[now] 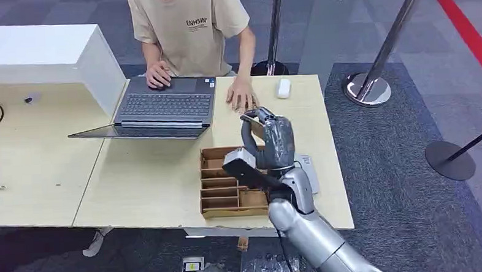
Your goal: Pass the card to the sensor for recognition and then transmit it.
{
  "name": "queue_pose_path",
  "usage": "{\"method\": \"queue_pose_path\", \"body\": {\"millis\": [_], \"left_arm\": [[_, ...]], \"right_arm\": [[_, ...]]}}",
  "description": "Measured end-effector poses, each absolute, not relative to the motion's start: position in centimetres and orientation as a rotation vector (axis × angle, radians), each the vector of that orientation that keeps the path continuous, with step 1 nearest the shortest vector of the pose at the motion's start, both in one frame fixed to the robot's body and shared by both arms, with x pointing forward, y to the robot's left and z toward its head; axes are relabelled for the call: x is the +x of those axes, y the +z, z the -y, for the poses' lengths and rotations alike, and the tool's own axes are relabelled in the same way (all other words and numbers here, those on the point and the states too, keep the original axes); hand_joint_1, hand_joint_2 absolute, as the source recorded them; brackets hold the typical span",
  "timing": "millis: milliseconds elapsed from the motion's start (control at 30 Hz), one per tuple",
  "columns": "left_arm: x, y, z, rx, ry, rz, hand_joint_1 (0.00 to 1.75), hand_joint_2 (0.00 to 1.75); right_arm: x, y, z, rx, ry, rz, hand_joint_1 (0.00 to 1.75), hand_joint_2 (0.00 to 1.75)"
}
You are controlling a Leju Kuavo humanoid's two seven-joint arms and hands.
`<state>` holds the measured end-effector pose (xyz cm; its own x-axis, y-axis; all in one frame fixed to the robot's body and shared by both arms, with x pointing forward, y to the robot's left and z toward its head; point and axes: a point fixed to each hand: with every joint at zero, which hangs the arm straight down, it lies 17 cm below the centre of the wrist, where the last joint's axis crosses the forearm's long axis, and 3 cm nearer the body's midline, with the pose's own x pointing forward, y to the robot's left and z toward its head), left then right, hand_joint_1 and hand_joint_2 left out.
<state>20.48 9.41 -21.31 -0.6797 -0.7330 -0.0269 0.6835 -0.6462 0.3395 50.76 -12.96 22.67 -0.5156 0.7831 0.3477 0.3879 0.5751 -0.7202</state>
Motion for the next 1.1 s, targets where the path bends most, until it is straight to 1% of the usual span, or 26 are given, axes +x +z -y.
{"method": "queue_pose_path", "body": {"millis": [300,767,967,1100], "left_arm": [[20.5,-21.3,-9.4,0.206,-2.301,0.386,0.00,0.00],[20.5,-21.3,-9.4,0.208,-2.301,0.385,0.00,0.00],[20.5,-21.3,-9.4,0.206,-2.298,0.385,0.00,0.00],[20.5,-21.3,-9.4,0.205,-2.296,0.386,0.00,0.00]], "right_arm": [[51.9,20.9,15.8,-0.954,0.740,2.067,1.75,1.75],[52.3,19.5,17.0,-0.958,0.733,2.017,1.75,1.75],[53.0,18.0,18.9,-0.907,0.638,1.958,1.75,1.75],[53.1,15.1,20.4,-0.837,0.574,1.884,1.75,1.75]]}}
